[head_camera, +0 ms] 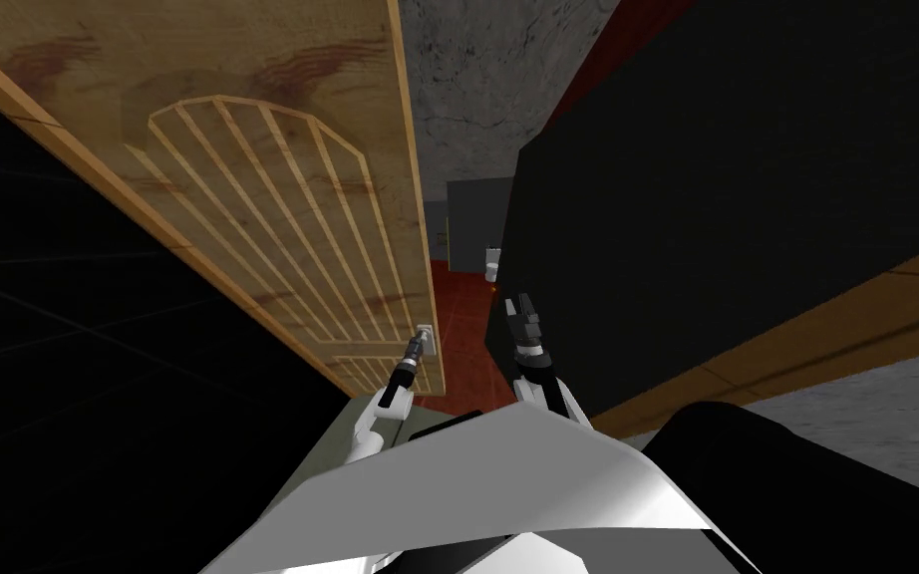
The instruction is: Push the door open
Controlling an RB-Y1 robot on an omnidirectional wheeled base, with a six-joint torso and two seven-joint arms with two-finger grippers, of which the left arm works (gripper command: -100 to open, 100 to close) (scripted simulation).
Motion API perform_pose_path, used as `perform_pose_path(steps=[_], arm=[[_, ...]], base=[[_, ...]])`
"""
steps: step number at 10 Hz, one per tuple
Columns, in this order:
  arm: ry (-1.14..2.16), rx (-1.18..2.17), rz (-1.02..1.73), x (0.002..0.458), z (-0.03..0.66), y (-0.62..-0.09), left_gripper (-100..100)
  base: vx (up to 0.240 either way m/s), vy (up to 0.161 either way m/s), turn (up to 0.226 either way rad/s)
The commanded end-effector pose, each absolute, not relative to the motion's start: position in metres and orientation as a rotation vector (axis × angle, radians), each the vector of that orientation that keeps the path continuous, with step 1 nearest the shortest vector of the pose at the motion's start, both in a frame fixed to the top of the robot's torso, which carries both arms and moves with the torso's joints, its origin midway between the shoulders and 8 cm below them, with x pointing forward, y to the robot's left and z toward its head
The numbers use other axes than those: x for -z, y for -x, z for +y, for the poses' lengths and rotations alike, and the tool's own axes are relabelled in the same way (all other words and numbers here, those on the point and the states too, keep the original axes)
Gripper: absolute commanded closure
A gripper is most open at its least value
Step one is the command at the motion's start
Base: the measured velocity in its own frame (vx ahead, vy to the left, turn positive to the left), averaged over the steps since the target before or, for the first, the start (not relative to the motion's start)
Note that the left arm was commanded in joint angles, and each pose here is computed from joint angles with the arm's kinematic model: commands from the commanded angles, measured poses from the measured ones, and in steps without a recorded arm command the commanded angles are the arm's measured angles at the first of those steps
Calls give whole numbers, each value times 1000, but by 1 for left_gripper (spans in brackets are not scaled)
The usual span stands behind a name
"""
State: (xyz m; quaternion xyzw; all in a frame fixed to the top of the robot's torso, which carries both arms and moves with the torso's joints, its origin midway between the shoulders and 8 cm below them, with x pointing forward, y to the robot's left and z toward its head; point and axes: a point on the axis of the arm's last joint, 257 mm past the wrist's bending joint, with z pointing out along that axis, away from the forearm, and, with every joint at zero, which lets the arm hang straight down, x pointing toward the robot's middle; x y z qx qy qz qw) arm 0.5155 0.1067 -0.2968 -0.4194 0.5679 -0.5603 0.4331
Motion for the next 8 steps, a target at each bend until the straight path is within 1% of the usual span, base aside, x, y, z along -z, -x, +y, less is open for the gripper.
perform_pose_path(steps=[1,2,4,5,8], arm=[[1045,1370,1392,292,124,-522,100],[1051,1356,1382,292,131,-525,100],[1061,1335,1366,292,140,-530,100],[1061,1346,1379,293,134,-524,-100],[1064,1353,1383,294,130,-521,-100]], base=[[123,-116,79],[131,-120,135],[149,-78,112],[-15,-37,36],[-165,15,-4]])
